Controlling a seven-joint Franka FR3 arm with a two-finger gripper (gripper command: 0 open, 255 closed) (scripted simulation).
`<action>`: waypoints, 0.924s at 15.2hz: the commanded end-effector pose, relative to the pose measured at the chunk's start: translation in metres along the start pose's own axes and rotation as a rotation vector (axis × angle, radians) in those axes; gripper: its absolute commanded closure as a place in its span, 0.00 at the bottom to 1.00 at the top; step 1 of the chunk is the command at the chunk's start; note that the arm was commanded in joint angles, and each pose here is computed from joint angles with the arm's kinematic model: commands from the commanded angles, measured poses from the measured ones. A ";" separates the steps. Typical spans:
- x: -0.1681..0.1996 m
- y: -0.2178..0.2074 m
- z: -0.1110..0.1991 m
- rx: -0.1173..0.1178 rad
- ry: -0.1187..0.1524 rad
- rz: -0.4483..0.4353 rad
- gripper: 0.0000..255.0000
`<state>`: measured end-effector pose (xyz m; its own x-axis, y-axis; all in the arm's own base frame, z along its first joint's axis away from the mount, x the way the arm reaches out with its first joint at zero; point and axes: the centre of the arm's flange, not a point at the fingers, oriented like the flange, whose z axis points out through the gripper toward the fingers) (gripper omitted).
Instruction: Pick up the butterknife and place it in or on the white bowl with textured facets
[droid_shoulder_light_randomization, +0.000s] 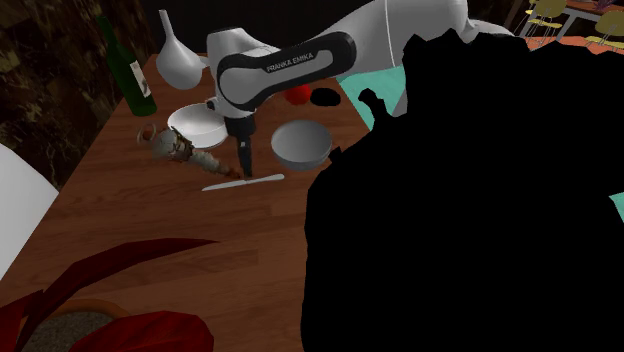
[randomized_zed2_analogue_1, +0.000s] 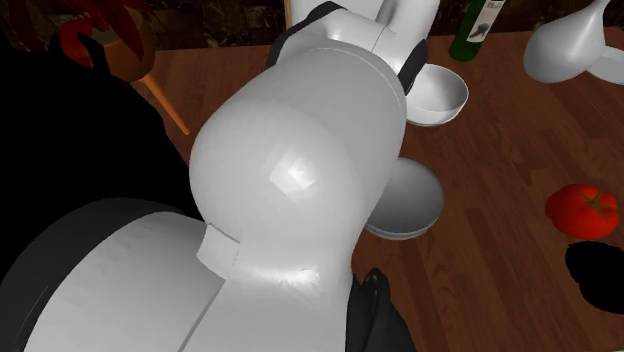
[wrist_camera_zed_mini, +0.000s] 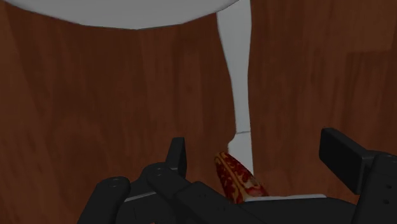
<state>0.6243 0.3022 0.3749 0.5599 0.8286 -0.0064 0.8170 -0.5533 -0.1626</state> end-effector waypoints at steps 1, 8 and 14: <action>0.002 -0.001 0.010 0.001 -0.002 -0.009 0.00; 0.002 -0.001 0.040 0.001 -0.002 -0.009 0.00; 0.002 -0.001 0.040 0.001 -0.002 -0.009 0.00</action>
<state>0.6196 0.3080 0.3359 0.5519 0.8339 -0.0072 0.8220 -0.5454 -0.1639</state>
